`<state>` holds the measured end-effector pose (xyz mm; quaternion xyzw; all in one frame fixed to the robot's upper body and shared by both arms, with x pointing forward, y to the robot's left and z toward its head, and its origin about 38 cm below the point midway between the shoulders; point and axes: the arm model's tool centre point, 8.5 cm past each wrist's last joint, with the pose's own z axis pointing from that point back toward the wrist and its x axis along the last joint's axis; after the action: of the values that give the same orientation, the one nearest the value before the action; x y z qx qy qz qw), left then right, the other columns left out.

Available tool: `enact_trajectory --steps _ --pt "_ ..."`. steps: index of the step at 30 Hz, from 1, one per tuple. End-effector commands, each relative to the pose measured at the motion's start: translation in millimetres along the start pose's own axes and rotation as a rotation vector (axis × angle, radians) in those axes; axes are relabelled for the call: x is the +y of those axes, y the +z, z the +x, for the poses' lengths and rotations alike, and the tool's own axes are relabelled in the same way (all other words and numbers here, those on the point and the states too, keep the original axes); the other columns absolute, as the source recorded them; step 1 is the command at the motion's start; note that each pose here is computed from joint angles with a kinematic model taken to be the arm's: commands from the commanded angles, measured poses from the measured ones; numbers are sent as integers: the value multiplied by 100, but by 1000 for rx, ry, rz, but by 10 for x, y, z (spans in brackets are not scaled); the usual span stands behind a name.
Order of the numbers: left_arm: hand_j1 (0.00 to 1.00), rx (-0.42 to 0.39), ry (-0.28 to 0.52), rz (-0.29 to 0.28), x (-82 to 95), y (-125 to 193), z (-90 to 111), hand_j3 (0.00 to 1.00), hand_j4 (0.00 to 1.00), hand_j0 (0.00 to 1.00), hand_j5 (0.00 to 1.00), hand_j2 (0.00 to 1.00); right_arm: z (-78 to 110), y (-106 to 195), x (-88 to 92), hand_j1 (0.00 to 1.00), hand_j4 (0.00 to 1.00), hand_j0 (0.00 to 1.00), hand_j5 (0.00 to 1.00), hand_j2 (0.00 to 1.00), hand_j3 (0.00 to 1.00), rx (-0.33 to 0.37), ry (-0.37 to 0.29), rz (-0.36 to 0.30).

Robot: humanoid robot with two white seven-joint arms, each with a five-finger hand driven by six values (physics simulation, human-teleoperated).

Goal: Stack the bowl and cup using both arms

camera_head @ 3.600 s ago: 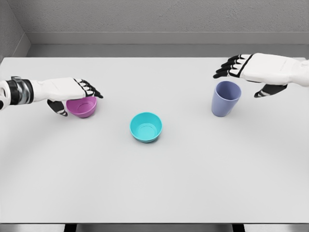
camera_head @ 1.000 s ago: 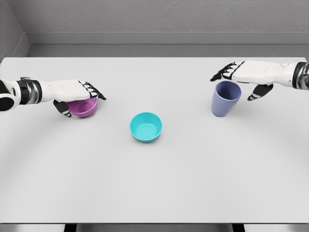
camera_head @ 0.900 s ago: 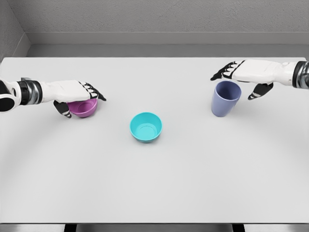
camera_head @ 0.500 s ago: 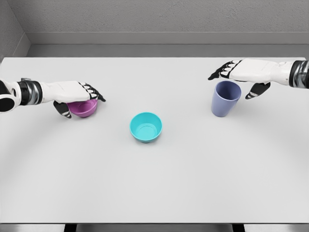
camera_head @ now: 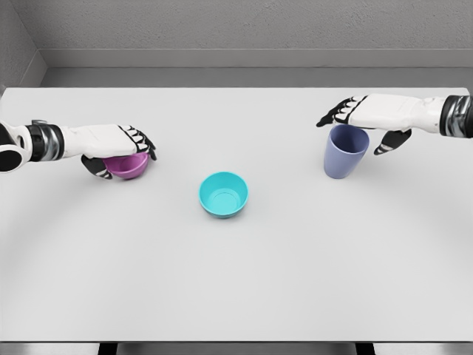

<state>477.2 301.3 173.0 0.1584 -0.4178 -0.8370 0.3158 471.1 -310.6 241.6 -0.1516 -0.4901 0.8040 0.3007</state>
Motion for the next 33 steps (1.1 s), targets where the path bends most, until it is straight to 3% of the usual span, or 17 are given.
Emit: enact_trajectory --steps 1,7,11,20,29,30,33 --pt "61 4 6 2 -3 19 -14 61 61 61 61 61 8 7 -9 100 100 100 100 100 100 -2 -1 -3" --pt "61 -25 -47 48 235 41 101 61 61 61 61 61 42 -2 -20 100 100 100 100 100 100 -10 7 -4" --pt "61 -116 -151 118 541 51 488 61 61 61 61 61 89 -24 -1 100 100 100 100 100 100 -24 13 2" --pt "61 -266 -273 219 888 124 1097 61 61 61 61 61 80 -22 -15 100 100 100 100 100 100 -22 13 -1" --pt "61 -337 -303 220 1012 -44 1322 61 61 61 61 61 25 -16 13 100 100 100 100 100 100 -8 -3 3" --pt "61 -351 -312 238 1099 -74 1376 61 61 61 61 61 24 -16 14 100 100 100 100 100 100 -8 -2 4" --pt "61 -404 -329 217 1093 -232 1563 61 61 61 61 61 25 -16 13 100 100 100 100 100 100 -8 -3 3"
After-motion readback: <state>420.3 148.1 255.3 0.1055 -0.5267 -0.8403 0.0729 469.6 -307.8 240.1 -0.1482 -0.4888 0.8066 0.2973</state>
